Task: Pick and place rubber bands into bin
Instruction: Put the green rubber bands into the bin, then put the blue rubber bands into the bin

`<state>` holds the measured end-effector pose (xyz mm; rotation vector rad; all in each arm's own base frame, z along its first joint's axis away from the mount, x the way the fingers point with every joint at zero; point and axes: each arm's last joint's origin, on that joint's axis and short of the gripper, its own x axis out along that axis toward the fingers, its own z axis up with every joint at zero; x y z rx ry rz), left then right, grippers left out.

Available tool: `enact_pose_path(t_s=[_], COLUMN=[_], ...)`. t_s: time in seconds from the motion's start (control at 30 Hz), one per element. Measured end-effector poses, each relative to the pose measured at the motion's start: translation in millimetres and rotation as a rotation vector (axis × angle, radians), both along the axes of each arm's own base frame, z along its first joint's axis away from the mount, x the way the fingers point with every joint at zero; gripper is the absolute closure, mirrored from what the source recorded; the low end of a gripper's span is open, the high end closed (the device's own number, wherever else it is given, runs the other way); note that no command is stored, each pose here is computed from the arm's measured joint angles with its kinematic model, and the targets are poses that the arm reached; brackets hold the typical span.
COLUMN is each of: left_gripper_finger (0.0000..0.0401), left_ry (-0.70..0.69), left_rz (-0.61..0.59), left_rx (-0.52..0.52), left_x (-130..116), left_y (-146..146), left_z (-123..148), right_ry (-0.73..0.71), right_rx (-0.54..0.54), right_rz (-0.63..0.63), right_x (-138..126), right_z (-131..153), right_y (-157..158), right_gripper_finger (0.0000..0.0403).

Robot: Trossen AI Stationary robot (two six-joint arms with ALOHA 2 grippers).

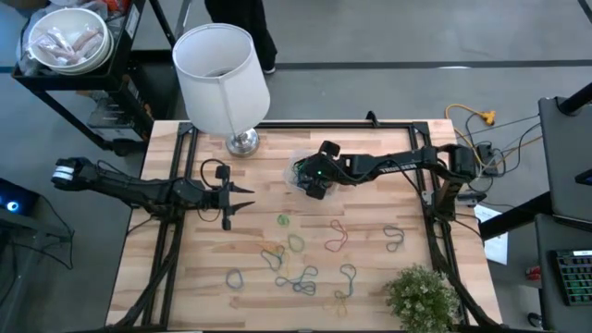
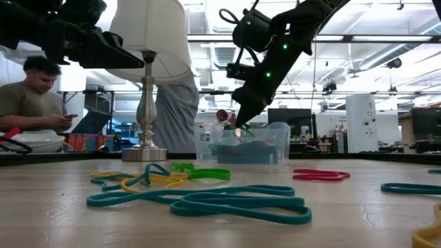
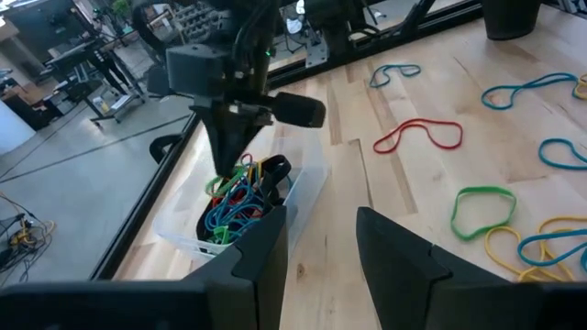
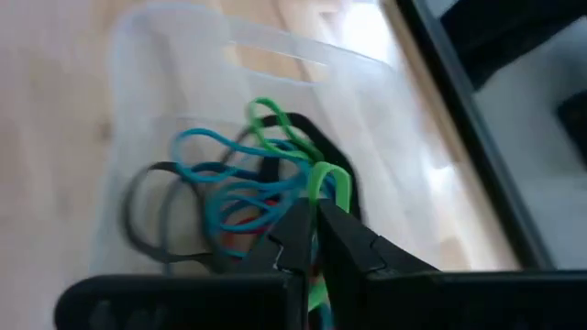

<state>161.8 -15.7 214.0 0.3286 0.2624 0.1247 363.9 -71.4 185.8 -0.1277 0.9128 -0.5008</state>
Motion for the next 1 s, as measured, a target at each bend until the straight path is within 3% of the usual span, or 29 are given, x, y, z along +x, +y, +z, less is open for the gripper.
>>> enact_pose_path(t_s=[0.3, 0.47, 0.73, 1.0], left_gripper_finger=[0.0285, 0.0285, 0.0285, 0.0285], left_ry=[0.015, 0.128, 0.351, 0.436], left_rz=[0.001, -0.056, -0.124, -0.197], left_rx=[-0.008, -0.092, -0.207, -0.266], left_x=[0.5, 0.3, 4.3, 15.9], left_y=[-0.2, -3.1, -23.0, -56.2], left_z=[-1.9, -14.3, -42.1, -43.6], right_ry=[-0.009, 0.014, 0.013, -0.031], right_rx=[0.043, 0.046, 0.012, 0.023], right_rz=[0.02, 0.048, 0.247, 0.396], right_x=[0.2, -5.7, -12.1, -22.0], right_z=[-0.4, 9.3, 32.2, 46.0], right_y=[0.5, 10.7, 66.7, 124.8], right_gripper_finger=[0.0296, 0.0265, 0.0259, 0.0275])
